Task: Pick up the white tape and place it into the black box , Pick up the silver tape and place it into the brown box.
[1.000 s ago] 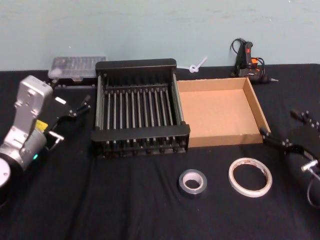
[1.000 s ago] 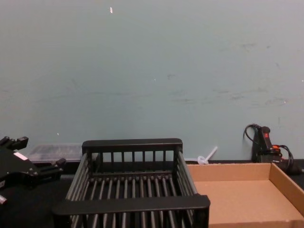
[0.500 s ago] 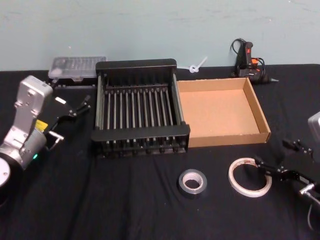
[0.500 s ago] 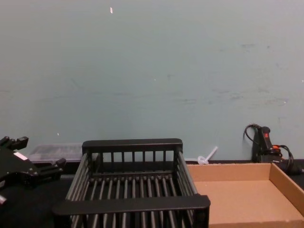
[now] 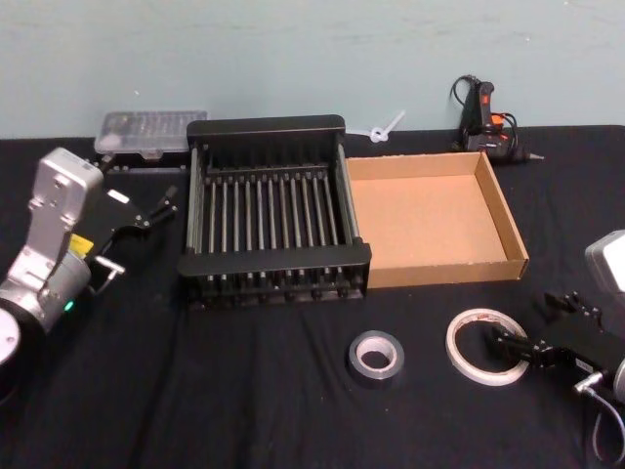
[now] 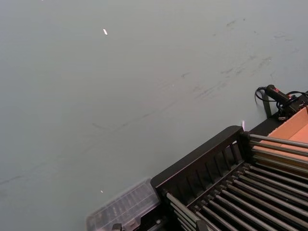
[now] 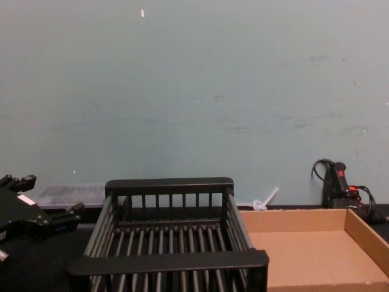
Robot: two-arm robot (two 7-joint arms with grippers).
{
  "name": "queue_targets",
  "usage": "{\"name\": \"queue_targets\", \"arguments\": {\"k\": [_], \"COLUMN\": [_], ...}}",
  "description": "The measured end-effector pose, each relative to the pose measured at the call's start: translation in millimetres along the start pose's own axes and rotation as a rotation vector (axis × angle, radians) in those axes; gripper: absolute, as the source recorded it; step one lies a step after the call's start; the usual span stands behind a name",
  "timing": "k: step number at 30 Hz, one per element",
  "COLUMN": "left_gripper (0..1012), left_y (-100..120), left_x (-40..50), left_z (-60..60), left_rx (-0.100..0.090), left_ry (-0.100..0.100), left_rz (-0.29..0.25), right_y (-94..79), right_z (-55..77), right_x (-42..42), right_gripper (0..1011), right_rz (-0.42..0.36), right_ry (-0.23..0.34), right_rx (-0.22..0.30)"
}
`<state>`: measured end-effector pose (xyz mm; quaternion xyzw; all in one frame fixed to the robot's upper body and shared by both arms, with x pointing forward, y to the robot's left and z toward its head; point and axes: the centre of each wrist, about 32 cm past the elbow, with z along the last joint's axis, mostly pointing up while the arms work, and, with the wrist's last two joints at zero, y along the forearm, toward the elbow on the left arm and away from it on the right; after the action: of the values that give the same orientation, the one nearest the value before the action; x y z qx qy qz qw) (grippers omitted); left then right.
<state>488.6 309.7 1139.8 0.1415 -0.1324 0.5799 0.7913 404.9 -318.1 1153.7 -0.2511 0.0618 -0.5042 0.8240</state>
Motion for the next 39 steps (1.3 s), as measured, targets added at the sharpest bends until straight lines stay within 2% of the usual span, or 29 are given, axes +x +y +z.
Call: {"name": "queue_targets", "arguments": {"k": [13, 39], "left_gripper": [1001, 1001], "left_y": [0, 0], "left_x": [0.0, 0.0], "left_z": [0.0, 0.0], "left_rx": [0.000, 0.000], "left_ry": [0.000, 0.000], "left_rz": [0.000, 0.000], "right_y": [6.0, 11.5], "right_z": [-4.5, -5.7], "right_x": [0.3, -1.2], "right_gripper": [1000, 1000], "right_rz": [-0.012, 0.030], "right_ry": [0.030, 0.044], "right_rx": [-0.003, -0.018]}}
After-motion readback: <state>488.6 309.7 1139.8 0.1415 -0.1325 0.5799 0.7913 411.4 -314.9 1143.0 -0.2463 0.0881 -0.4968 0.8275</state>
